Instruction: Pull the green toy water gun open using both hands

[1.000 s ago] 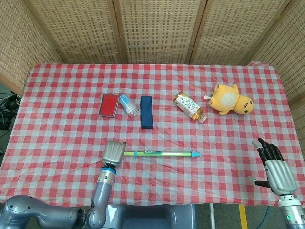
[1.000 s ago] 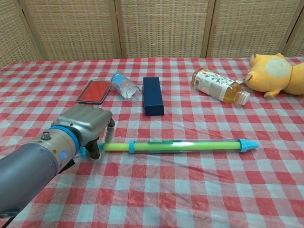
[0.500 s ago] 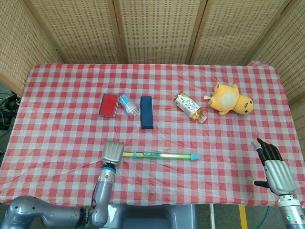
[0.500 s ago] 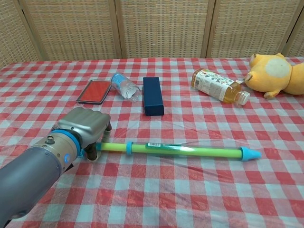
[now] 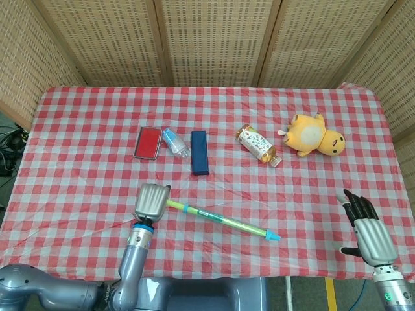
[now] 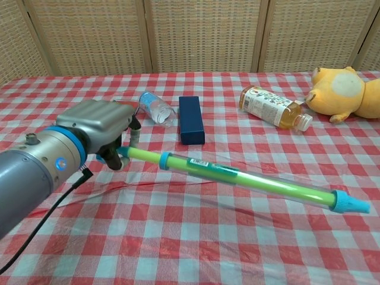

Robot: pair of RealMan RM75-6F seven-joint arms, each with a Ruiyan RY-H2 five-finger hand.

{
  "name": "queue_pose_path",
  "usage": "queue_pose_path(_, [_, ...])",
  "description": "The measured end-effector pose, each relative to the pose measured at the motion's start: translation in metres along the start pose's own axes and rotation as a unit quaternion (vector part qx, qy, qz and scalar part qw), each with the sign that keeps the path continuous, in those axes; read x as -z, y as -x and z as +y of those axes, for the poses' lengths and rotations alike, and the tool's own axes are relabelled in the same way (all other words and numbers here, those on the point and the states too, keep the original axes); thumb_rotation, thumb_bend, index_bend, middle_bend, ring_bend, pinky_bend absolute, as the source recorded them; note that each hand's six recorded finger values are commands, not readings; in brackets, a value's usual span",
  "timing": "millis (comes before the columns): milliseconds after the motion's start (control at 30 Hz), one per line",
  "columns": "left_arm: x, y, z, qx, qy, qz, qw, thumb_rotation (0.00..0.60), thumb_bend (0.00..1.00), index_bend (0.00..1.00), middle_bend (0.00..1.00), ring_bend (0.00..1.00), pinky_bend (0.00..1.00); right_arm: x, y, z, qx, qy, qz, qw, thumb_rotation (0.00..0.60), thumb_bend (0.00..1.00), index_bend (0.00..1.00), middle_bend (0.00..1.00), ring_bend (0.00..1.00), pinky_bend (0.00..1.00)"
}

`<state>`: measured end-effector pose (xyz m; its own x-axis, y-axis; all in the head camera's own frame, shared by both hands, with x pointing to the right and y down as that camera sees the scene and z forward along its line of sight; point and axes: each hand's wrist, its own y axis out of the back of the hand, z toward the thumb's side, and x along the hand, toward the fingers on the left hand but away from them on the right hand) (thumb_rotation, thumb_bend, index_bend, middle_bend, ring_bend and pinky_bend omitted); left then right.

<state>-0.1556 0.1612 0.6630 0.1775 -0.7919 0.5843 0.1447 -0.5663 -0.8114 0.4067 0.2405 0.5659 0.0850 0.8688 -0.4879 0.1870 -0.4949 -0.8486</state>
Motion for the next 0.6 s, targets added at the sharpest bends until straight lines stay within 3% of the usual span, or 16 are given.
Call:
queue_pose_path(267, [0.027, 0.003, 0.04, -0.013, 0.018, 0.018, 0.9996, 0.6, 0.63, 0.83, 0.95, 0.86, 0.74, -0.027, 0.006, -0.009, -0.01, -0.006, 0.021, 0.9997, 0.6, 0.12, 0.0, 0.0, 0.0, 0.0])
queue_pose_path(433, [0.037, 0.001, 0.049, 0.005, 0.014, 0.033, 0.9993, 0.6, 0.63, 0.84, 0.95, 0.86, 0.74, -0.058, 0.016, -0.003, 0.004, -0.011, 0.045, 0.9989, 0.6, 0.12, 0.1, 0.01, 0.0, 0.0])
queue_pose_path(500, [0.039, 0.0, 0.051, 0.015, 0.015, 0.038, 0.9991, 0.6, 0.64, 0.84, 0.95, 0.86, 0.74, -0.072, 0.02, 0.0, 0.014, -0.017, 0.056, 0.9982, 0.6, 0.12, 0.13, 0.04, 0.02, 0.0])
queue_pose_path(600, [0.041, -0.003, 0.053, 0.031, 0.021, 0.044, 0.9983, 0.6, 0.64, 0.84, 0.95, 0.86, 0.74, -0.093, 0.028, 0.005, 0.031, -0.025, 0.07, 0.9968, 0.6, 0.14, 0.19, 0.2, 0.17, 0.01])
